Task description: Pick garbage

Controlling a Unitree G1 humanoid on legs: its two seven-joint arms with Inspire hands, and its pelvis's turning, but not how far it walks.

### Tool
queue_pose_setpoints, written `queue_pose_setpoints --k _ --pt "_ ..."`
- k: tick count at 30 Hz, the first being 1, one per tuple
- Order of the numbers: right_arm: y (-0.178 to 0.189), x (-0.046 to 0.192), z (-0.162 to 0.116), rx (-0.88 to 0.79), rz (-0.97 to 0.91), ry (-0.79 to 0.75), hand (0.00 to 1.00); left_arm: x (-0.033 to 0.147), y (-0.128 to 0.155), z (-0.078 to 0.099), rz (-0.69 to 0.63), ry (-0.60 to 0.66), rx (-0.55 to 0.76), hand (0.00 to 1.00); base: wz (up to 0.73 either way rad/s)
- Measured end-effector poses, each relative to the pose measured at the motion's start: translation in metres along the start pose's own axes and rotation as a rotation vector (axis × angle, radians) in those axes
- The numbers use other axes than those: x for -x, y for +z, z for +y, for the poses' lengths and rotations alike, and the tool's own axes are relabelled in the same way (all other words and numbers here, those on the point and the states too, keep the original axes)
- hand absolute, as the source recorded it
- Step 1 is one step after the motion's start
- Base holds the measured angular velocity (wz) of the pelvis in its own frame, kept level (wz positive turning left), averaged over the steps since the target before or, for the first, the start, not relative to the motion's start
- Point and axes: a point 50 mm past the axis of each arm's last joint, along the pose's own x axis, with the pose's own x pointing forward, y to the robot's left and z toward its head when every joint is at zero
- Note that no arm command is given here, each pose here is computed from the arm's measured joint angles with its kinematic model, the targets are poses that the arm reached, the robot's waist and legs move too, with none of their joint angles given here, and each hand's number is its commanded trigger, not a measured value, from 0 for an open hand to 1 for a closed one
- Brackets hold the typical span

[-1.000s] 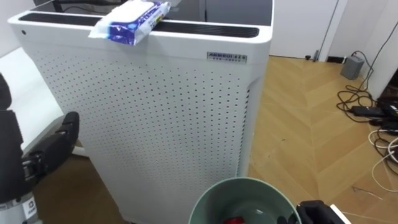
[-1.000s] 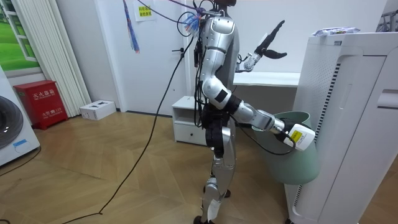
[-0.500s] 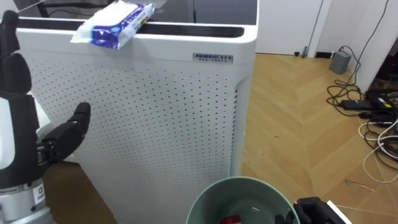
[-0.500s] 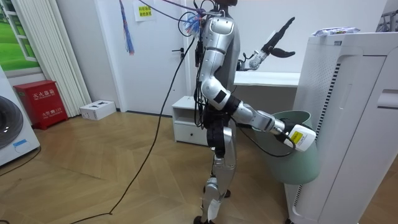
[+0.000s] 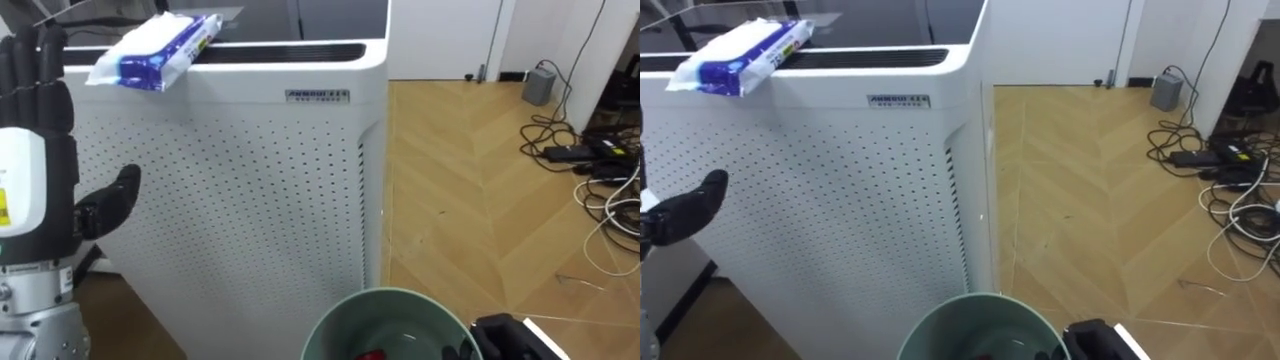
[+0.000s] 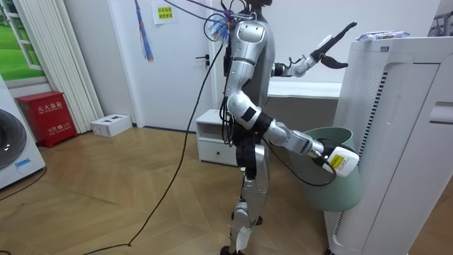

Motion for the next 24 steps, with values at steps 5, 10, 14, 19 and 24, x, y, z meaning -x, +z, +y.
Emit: queue_pose_setpoints --k 5,10,14,19,24 --pt "0.000 -0.002 -0.002 0.005 0.007 -0.003 1.00 0.001 -0.003 -0.002 0.013 -0.013 -0.007 0.00 -0.05" --pt "0.000 -0.002 -0.003 0.014 0.008 -0.005 1.00 -0.002 -0.006 -0.006 0.034 -0.042 -0.009 0.00 -0.07" --pt "0.000 -0.002 -0.004 0.021 0.010 -0.004 1.00 -0.005 -0.006 -0.007 0.034 -0.066 -0.002 0.00 -0.01" --pt "0.002 -0.002 -0.006 0.034 0.009 -0.003 1.00 -0.016 -0.013 -0.013 0.069 -0.114 0.010 0.00 0.00" --pt "0.002 -0.002 -0.006 0.036 0.008 -0.002 1.00 -0.025 -0.017 -0.014 0.072 -0.156 -0.008 0.00 0.00"
